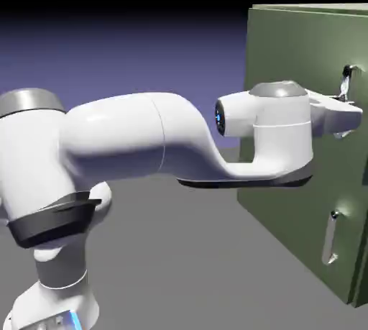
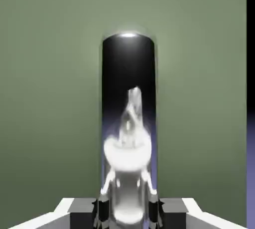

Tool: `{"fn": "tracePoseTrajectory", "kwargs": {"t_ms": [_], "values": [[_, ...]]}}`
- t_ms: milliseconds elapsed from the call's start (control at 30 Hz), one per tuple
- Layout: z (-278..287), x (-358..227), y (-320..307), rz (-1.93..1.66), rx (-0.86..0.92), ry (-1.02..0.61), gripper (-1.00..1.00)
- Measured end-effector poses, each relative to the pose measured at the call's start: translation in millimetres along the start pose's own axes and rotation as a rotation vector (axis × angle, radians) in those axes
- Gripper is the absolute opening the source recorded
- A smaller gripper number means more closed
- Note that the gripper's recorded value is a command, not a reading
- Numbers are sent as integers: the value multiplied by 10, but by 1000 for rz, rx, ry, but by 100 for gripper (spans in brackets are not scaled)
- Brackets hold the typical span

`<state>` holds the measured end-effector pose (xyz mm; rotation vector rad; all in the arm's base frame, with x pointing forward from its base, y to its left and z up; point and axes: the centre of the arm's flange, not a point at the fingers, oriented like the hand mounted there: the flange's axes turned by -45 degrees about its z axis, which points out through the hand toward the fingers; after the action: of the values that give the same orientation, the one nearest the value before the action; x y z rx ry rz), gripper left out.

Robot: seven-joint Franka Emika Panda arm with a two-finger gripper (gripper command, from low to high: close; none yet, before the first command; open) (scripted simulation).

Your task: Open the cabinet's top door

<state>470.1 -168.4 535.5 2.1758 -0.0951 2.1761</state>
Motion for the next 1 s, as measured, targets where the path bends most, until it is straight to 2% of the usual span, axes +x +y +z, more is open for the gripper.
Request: {"fn": "tracePoseTrajectory", "kwargs": {"t_ms": [367, 1000], "values": [[-918, 0, -370, 0, -191, 0, -100], [-2323, 1, -1439, 1, -533, 0, -100]]}}
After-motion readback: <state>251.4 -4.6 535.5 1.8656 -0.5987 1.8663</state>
